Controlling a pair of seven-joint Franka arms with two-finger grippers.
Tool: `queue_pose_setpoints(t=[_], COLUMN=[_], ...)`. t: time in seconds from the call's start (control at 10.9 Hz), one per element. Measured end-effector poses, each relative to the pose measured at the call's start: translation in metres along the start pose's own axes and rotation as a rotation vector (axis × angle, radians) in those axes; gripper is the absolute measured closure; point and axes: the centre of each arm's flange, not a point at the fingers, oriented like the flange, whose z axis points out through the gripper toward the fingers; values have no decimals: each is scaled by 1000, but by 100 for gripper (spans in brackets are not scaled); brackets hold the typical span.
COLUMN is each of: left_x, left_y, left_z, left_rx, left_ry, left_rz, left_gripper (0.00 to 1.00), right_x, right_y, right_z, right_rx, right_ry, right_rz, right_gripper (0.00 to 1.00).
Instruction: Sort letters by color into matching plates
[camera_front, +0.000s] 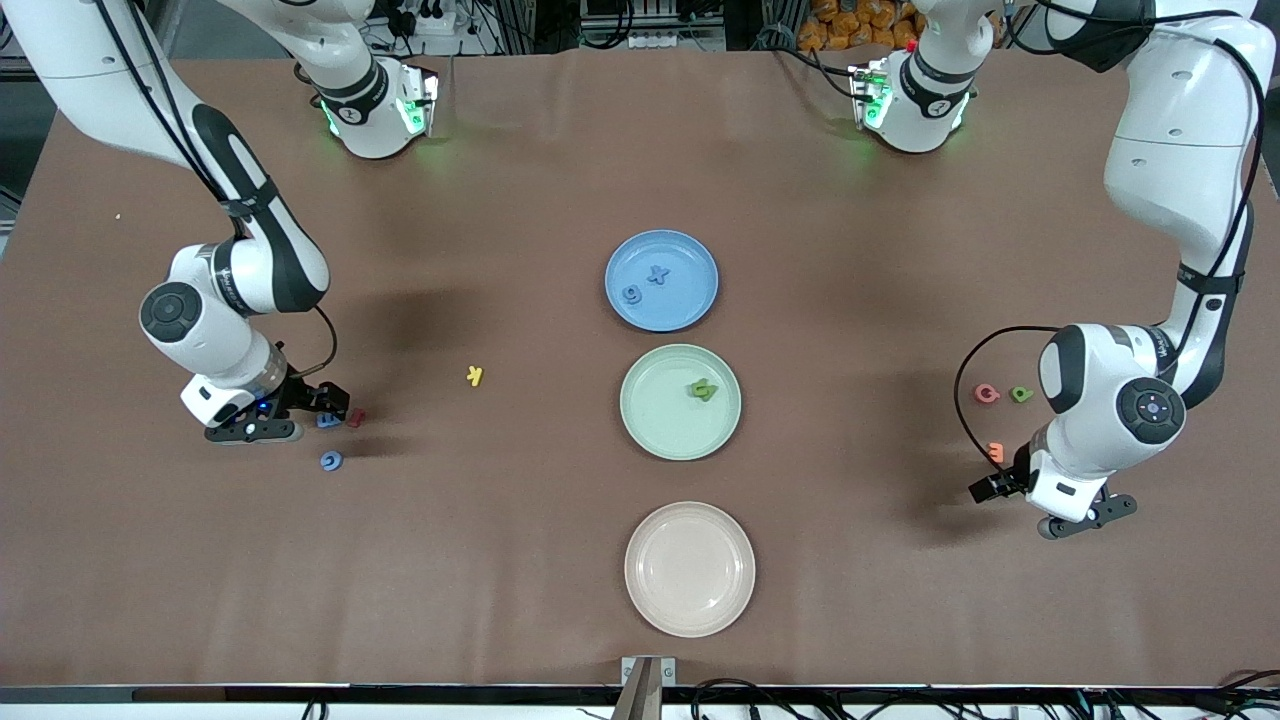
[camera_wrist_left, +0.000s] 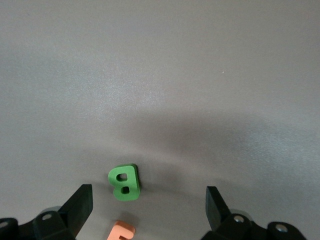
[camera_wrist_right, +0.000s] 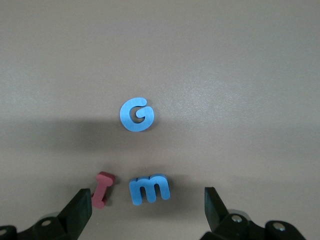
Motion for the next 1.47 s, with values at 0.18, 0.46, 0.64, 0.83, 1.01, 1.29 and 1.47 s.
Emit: queue_pose_setpoints(t=[0.18, 0.46, 0.64, 0.83, 1.01, 1.29, 1.47], left_x=[0, 3, 4, 2, 1, 1, 1], left_y=[-4, -12, -17, -18, -18, -18, -18], left_z=[5, 7, 10, 14, 17, 18, 17], left_rx=[-2, -2, 5, 21, 21, 21, 20], left_ry=[1, 4, 9, 10, 7, 7, 7], left_rz=[-6, -18, -14, 7, 7, 8, 8], left_gripper=[0, 0, 0, 3, 25, 49, 57], right_x=[-1, -2, -6, -7, -8, -9, -9], right_y=[2, 7, 12, 13, 13, 12, 11], right_z=[7, 13, 17, 20, 24, 28, 28], right_rx=[5, 5, 0, 1, 2, -1, -4], right_ry=[9, 14, 20, 18, 14, 14, 15], right_rz=[4, 4, -2, -2, -4, -16, -26], right_gripper=[0, 0, 0, 0, 0, 0, 1])
